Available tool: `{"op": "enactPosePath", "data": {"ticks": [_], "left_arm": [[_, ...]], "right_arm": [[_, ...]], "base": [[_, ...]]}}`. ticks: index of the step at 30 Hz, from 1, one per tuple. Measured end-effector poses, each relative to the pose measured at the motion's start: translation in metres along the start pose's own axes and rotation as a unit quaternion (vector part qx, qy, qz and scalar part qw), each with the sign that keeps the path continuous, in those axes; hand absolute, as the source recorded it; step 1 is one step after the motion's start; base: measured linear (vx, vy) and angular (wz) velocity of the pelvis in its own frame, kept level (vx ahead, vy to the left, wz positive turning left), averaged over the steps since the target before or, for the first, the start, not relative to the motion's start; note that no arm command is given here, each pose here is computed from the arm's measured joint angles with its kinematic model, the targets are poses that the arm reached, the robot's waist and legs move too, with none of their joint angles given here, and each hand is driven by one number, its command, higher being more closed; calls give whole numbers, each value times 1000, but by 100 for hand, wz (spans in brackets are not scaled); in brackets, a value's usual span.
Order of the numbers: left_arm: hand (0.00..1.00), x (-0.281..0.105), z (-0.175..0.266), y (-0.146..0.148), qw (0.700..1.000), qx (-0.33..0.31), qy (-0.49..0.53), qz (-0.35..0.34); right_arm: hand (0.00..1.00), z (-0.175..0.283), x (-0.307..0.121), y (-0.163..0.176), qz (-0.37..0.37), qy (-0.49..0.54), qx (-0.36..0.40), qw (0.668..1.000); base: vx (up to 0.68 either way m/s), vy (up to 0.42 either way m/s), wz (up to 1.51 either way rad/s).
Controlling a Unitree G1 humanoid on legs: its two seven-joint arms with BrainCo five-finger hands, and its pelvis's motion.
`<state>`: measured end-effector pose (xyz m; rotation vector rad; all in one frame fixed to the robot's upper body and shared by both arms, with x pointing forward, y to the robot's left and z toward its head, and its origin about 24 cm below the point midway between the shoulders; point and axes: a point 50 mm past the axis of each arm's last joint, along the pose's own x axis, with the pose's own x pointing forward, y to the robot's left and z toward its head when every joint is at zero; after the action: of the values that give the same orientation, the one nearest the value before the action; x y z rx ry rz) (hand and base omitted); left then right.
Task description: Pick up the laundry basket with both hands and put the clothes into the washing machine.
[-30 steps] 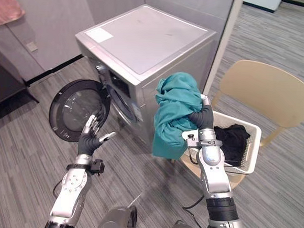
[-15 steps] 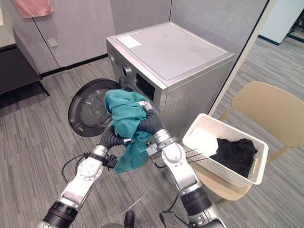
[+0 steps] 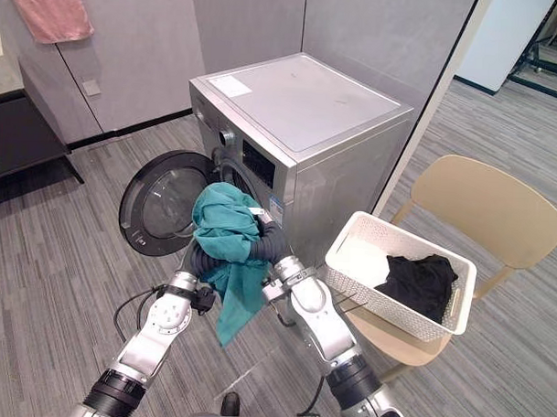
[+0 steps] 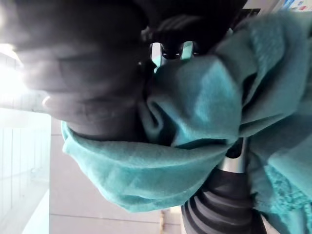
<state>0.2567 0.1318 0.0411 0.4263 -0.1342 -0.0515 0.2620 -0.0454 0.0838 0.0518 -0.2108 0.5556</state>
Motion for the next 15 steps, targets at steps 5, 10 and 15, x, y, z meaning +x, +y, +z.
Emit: {"op": "enactPosePath", "data": {"ticks": [5,10,15], "left_arm": [[100,-11,-20,22,995,-40,56,73],[100,-38,-47,43,984,-48,120,122],[100,-62,-91,41,964,-55,229,125]], "right_arm": [[0,-5,-13,-21,-55,18,-85,995],[0,-20,-51,-60,-157,76,-157,972],[0,-55,-110,-86,-229,192,-173,938]], "base": [[6,0,0],[1,-1,2],[-1,-25,49]]}}
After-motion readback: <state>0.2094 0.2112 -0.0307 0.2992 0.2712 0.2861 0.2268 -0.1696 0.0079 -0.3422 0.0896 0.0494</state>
